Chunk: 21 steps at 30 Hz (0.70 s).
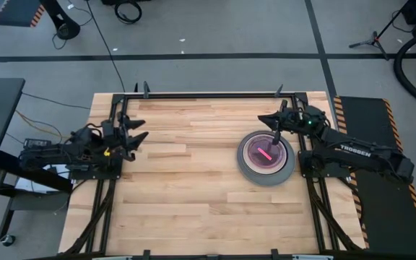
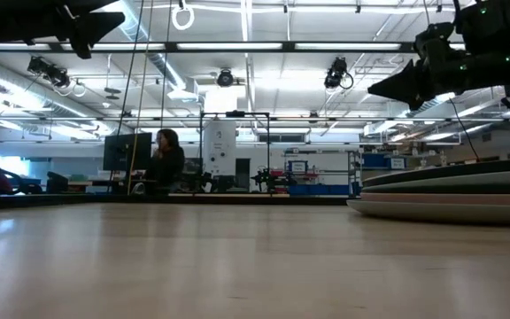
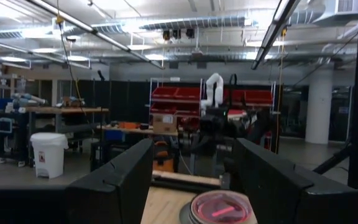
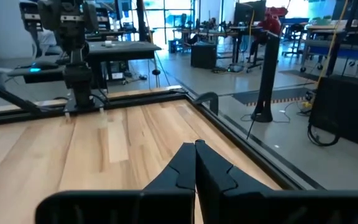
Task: Stack plastic plates
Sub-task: Return to Home Position
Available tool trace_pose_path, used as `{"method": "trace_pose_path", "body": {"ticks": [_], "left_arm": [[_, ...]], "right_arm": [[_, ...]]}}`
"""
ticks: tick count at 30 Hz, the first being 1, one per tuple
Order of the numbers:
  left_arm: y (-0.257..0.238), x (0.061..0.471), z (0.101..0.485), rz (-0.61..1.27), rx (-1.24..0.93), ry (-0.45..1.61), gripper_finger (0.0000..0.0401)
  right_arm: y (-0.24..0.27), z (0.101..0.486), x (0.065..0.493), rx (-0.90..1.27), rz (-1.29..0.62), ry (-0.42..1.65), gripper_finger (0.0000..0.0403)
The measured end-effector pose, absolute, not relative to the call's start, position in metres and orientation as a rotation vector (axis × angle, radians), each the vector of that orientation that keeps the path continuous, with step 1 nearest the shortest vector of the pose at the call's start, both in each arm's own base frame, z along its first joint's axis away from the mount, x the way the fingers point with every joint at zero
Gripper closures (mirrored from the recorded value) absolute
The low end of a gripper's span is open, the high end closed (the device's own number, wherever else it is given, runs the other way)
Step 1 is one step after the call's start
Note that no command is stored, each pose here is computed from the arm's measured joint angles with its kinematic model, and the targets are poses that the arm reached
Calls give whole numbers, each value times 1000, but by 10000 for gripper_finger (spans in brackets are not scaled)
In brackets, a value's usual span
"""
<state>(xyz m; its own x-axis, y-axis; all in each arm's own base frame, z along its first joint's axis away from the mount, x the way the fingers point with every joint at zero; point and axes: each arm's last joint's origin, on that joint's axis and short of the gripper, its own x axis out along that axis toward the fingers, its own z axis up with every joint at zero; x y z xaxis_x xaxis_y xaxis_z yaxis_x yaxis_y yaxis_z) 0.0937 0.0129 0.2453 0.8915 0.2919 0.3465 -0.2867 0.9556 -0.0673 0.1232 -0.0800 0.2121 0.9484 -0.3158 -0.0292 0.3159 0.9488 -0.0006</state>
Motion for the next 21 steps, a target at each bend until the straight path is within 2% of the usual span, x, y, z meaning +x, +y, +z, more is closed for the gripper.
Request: {"method": "trace_pose_path", "body": {"ticks": [13,21], "left_arm": [[10,93,249,269,-33,-401,168],[5,98,235,121,-7,-248,168]], "right_arm": [[-80,214,123,-1,-304,-10,398],[-77,214,124,15,-207,-17,398]]}}
